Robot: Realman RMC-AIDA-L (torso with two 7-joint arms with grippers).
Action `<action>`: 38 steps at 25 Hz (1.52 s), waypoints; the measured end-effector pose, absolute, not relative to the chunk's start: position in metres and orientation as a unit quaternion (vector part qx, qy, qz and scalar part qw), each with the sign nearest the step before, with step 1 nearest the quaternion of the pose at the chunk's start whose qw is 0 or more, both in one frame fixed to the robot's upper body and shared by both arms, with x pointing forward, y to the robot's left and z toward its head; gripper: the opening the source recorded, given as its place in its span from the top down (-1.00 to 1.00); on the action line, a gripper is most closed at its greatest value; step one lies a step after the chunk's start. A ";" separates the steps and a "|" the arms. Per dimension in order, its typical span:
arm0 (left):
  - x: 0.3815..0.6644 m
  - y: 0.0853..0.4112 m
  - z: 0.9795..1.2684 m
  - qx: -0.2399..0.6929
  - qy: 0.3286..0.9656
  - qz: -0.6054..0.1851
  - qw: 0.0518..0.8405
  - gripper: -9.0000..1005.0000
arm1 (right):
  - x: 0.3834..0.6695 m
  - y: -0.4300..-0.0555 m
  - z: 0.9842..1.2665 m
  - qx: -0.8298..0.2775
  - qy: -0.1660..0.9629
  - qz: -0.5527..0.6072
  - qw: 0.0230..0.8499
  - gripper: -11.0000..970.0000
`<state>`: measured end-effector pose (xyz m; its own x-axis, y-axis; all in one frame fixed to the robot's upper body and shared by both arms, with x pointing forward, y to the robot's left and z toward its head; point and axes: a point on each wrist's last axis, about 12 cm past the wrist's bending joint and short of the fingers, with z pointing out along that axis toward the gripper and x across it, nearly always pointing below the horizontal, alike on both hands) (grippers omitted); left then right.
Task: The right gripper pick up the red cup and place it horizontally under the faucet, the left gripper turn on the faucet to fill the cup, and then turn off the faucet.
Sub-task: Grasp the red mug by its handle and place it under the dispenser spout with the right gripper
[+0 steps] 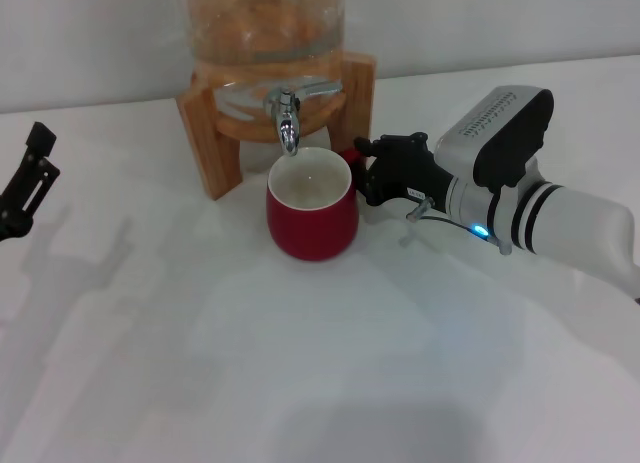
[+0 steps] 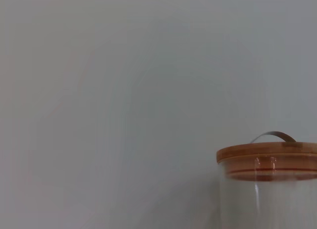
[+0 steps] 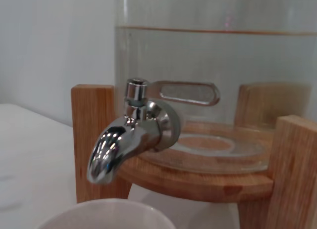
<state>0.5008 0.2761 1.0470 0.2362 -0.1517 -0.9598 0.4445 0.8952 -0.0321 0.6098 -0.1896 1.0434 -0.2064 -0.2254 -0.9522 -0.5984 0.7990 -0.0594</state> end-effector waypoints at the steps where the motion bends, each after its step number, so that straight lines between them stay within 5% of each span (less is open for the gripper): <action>1: 0.501 0.276 1.047 0.125 0.587 -0.192 0.776 -0.70 | 0.610 -0.190 1.044 -0.270 0.759 0.164 0.569 0.46; 38: 0.498 0.277 1.046 0.123 0.587 -0.192 0.777 -0.70 | 0.601 -0.202 1.035 -0.260 0.767 0.161 0.564 0.44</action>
